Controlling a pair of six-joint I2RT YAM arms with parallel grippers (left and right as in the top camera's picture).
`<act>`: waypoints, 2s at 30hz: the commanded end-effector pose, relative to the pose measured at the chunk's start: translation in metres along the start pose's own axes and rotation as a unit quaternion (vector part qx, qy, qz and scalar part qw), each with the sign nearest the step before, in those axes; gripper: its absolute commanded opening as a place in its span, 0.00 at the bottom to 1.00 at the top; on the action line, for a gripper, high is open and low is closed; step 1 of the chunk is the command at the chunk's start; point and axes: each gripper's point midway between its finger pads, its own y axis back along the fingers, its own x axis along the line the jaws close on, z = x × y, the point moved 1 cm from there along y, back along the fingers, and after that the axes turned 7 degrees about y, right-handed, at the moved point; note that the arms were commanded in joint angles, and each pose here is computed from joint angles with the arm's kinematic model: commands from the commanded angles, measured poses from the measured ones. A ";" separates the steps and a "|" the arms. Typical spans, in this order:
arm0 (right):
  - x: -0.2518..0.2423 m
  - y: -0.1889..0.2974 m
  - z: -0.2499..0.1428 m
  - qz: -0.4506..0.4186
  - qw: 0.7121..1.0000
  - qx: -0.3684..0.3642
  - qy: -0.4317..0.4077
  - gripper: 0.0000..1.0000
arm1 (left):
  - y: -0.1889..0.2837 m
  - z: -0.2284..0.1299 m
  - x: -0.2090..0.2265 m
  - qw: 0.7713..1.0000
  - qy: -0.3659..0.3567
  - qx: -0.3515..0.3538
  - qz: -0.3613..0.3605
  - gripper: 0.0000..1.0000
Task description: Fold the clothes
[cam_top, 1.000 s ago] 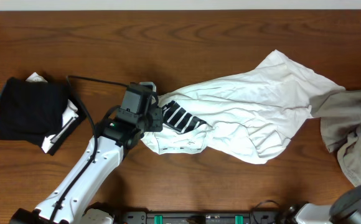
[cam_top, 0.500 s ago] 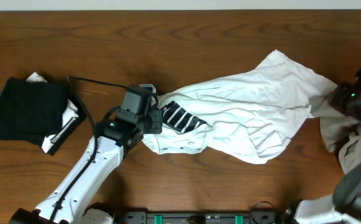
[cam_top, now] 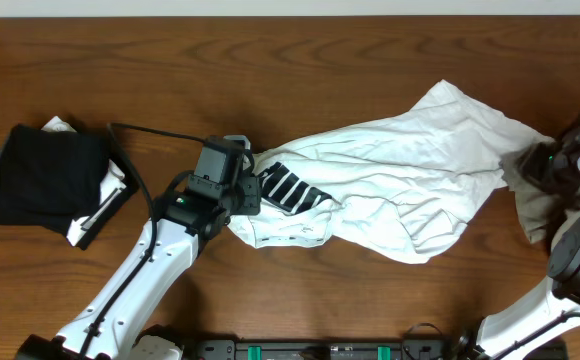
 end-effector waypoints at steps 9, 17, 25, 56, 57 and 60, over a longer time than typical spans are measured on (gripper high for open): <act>-0.093 0.007 0.039 -0.068 0.987 -0.088 -0.117 0.19 | 0.002 0.003 -0.002 1.000 0.001 -0.002 -0.002 0.42; -0.071 0.018 0.058 0.152 0.974 -0.128 -0.109 0.23 | 0.002 0.003 -0.002 1.000 0.000 -0.002 -0.003 0.43; 0.015 0.048 0.040 0.332 0.932 -0.127 0.078 0.20 | 0.002 0.001 -0.001 1.000 0.001 0.003 0.000 0.43; -0.064 -0.040 0.015 0.021 1.000 -0.022 -0.004 0.16 | 0.002 0.000 -0.001 1.000 0.001 0.005 0.001 0.43; -0.071 -0.041 0.016 0.012 1.000 -0.025 -0.016 0.16 | 0.002 0.000 -0.001 1.000 0.001 0.005 0.001 0.43; -0.089 -0.041 0.023 0.001 0.998 -0.043 -0.040 0.16 | 0.002 0.000 -0.001 1.000 0.001 0.005 0.001 0.43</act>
